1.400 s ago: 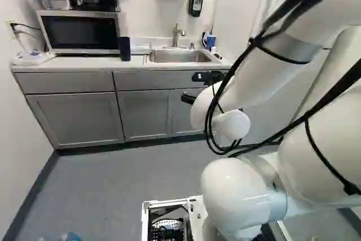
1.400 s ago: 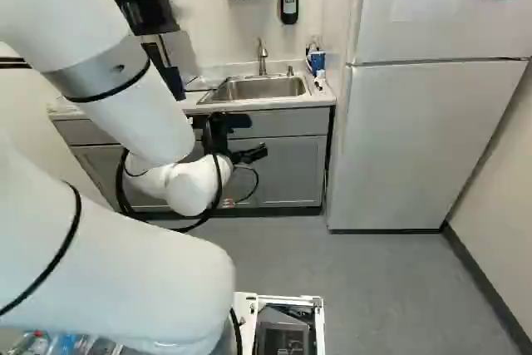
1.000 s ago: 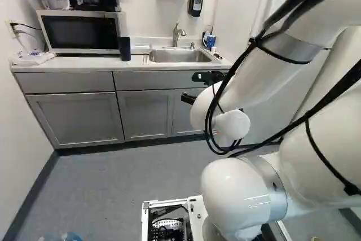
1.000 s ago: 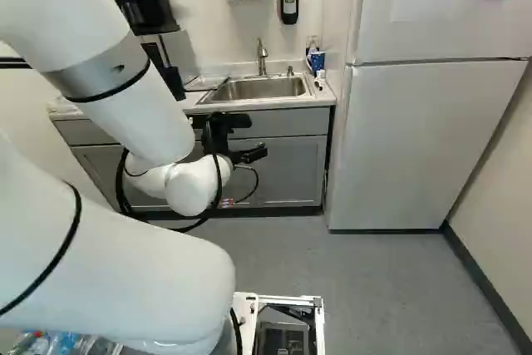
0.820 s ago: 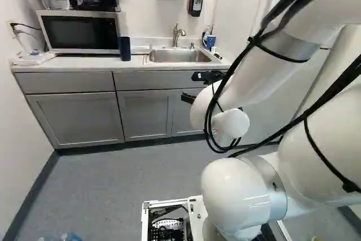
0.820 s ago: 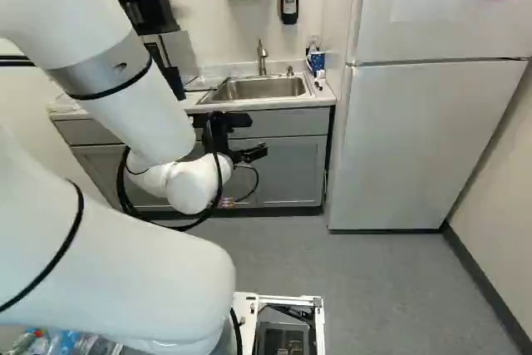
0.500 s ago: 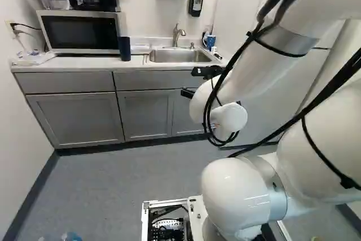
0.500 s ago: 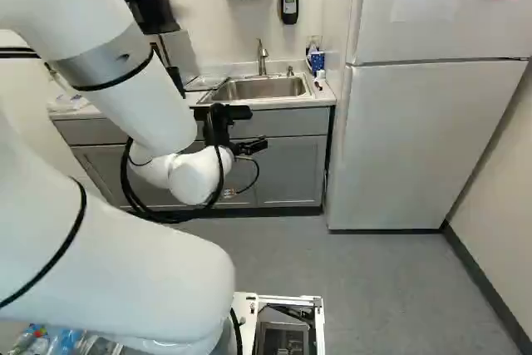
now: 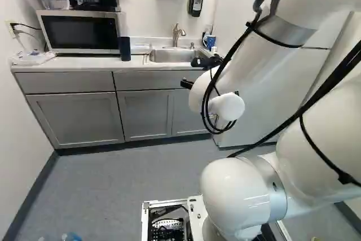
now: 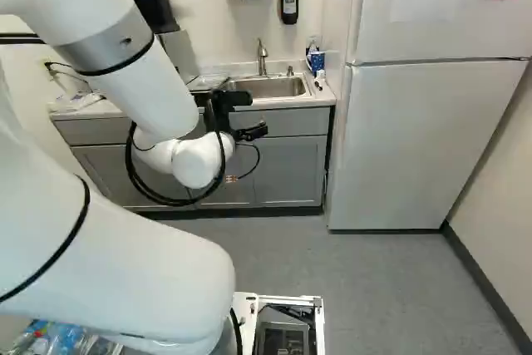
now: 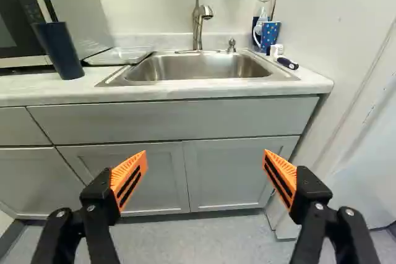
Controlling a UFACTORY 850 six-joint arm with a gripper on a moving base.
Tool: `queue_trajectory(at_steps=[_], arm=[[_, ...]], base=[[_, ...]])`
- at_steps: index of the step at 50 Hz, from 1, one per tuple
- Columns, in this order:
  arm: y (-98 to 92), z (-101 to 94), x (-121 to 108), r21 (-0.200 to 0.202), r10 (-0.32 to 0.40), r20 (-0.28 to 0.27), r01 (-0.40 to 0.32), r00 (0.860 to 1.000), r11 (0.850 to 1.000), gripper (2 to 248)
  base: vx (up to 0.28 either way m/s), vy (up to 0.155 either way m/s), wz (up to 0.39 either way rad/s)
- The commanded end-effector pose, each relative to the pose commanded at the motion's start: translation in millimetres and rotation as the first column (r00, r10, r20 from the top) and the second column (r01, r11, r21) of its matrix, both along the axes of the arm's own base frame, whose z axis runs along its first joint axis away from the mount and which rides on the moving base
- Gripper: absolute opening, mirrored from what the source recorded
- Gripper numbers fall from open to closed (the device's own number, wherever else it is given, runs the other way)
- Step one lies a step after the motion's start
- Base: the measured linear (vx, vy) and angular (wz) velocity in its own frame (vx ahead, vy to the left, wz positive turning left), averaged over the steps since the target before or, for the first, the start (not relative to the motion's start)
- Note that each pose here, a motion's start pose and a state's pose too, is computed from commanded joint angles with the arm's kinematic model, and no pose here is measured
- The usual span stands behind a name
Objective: Rinse the cup and place it in the tray
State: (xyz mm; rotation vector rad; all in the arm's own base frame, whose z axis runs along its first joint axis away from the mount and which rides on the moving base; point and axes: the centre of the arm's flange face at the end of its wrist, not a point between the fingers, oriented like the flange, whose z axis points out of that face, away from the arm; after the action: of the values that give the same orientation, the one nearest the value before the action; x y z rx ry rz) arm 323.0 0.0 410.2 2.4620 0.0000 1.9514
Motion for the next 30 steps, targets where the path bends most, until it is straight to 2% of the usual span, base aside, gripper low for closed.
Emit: queue_trajectory(at_steps=[30], arm=[[0.9,31.9,34,0.000,0.003,0.068,-0.003,0.998,1.000,247]], base=[[0.000,0.000,0.000]])
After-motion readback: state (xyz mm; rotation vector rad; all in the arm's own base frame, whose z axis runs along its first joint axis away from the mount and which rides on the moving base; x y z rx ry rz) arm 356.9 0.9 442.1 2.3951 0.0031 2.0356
